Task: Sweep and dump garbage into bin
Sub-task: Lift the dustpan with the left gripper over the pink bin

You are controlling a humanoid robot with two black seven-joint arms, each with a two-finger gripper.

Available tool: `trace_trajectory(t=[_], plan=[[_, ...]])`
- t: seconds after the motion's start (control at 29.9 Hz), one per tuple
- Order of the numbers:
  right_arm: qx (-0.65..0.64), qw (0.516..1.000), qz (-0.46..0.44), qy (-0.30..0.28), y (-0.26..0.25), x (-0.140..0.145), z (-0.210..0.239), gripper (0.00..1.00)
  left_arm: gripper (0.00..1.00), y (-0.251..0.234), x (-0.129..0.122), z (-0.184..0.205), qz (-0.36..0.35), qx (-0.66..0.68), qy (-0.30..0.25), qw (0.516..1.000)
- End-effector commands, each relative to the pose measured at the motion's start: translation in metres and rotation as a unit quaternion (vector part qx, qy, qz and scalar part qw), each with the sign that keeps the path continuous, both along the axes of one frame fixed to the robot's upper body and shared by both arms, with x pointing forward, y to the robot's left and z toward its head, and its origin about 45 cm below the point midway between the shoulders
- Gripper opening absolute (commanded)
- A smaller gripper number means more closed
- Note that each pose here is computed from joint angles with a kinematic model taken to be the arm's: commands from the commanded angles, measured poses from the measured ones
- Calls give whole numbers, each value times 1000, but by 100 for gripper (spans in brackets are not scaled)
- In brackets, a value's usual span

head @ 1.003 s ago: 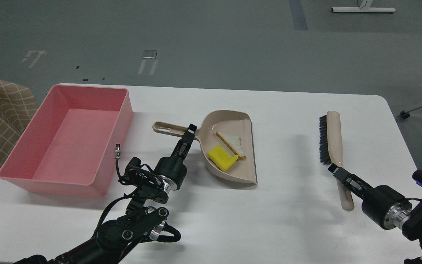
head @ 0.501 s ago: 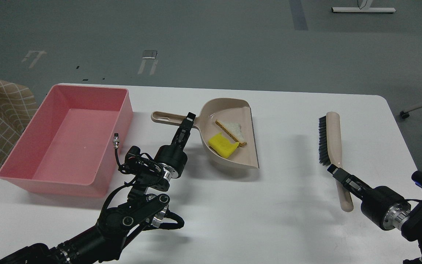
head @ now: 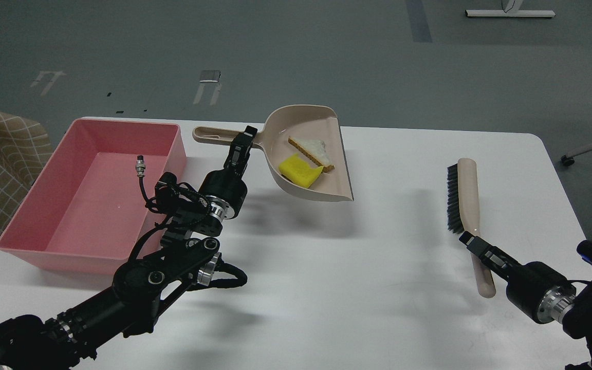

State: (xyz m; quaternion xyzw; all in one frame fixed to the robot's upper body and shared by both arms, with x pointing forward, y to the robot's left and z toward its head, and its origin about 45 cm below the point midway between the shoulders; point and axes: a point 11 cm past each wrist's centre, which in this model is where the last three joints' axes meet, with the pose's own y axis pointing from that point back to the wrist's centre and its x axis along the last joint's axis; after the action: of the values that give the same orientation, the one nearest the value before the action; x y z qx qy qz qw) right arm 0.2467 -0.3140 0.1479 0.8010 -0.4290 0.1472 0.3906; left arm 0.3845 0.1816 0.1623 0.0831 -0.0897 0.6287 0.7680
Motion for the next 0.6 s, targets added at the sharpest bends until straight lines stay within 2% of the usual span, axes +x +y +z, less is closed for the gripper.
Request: trace_trajectory(t=[0.0, 0.57], plan=[[0, 1000, 0, -1, 0, 0, 0, 21, 9, 6, 5, 13, -9, 2, -5, 1000], [-2, 1000, 0, 1, -1, 0, 0, 21, 10, 75, 10, 39, -39, 11, 5, 999]])
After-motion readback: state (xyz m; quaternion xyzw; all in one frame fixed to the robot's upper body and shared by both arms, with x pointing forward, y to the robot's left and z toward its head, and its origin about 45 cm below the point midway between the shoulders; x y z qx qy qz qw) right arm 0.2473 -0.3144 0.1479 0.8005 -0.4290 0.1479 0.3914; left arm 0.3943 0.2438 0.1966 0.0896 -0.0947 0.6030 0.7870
